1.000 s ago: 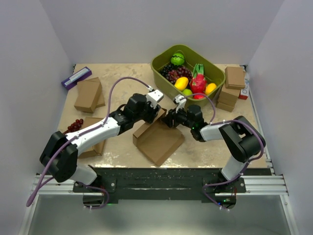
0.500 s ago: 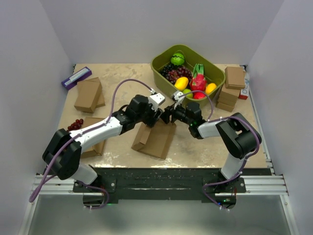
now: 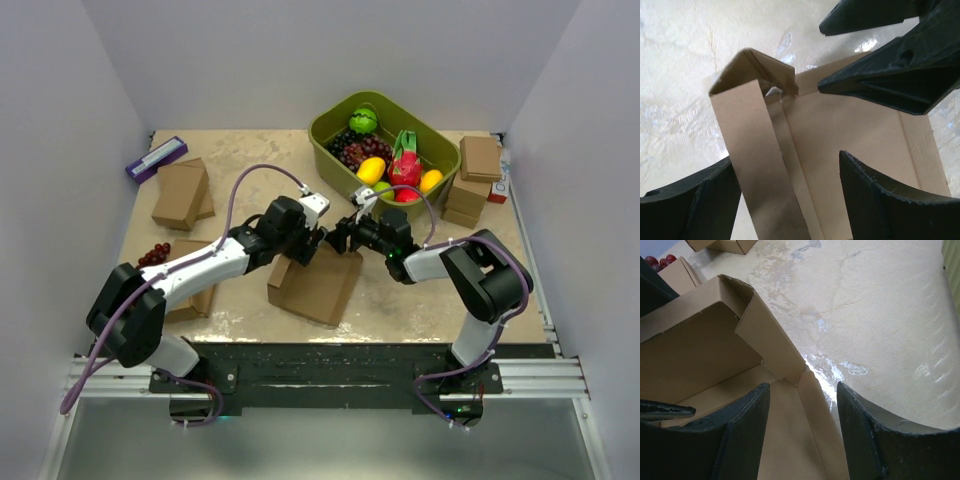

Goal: Fold the paper box

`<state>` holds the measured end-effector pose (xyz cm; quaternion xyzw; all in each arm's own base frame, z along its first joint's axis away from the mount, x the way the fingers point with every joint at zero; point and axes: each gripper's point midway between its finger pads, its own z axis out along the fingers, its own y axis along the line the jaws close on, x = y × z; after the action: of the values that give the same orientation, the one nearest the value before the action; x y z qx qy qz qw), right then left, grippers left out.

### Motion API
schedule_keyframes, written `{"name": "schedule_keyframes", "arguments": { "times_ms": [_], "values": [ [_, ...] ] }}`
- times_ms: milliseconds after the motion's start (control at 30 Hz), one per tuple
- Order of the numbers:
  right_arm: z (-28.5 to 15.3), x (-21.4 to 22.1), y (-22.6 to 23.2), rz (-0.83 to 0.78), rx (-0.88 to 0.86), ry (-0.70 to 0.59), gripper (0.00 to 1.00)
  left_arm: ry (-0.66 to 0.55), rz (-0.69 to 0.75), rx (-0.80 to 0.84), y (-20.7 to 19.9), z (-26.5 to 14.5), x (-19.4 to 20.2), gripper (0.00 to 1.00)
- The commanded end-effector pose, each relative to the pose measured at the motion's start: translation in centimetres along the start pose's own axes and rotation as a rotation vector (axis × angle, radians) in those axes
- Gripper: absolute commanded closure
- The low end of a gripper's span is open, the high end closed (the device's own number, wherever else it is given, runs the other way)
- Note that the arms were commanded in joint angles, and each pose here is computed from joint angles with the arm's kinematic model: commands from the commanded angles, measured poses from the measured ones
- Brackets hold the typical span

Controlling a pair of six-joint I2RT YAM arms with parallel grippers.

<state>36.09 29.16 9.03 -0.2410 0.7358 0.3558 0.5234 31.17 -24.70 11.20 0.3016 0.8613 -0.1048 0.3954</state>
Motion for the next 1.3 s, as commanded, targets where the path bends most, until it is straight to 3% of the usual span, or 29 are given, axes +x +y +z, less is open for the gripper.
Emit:
{"name": "schedule_keyframes", "arguments": {
  "times_ms": [0,67,133,333,600,700,933,1267],
  "values": [
    [-0.6,-2.3,0.5,0.006,0.006,-0.048,0.36,-0.004,-0.018,0.0,0.2,-1.2,-0.8,0.27],
    [-1.2,-2.6,0.7,0.031,0.017,-0.03,0.26,-0.005,-0.014,0.034,-0.4,-1.2,-0.4,0.32],
    [-2.0,-2.9,0.7,0.069,0.05,-0.008,0.24,-0.015,0.0,0.051,-0.6,-1.4,-0.3,0.41],
    [-5.3,-2.8,0.0,0.154,0.199,0.045,0.25,-0.027,0.091,0.128,-1.6,-1.4,0.5,0.56],
    [-12.0,-3.8,0.2,0.175,0.35,0.016,0.31,-0.039,0.153,0.27,-3.8,-1.9,0.6,0.62],
    [-12.4,-1.6,0.7,0.161,0.313,0.07,0.4,-0.029,0.166,0.321,-4.5,-1.9,0.9,0.64],
    [-9.5,1.9,5.1,0.088,0.082,0.102,0.41,-0.009,0.186,0.349,-4.6,-1.9,1.5,0.67],
    [-9.9,2.0,4.6,0.085,0.11,0.062,0.44,-0.001,0.186,0.394,-4.1,-1.8,2.3,0.72]
  ]
}}
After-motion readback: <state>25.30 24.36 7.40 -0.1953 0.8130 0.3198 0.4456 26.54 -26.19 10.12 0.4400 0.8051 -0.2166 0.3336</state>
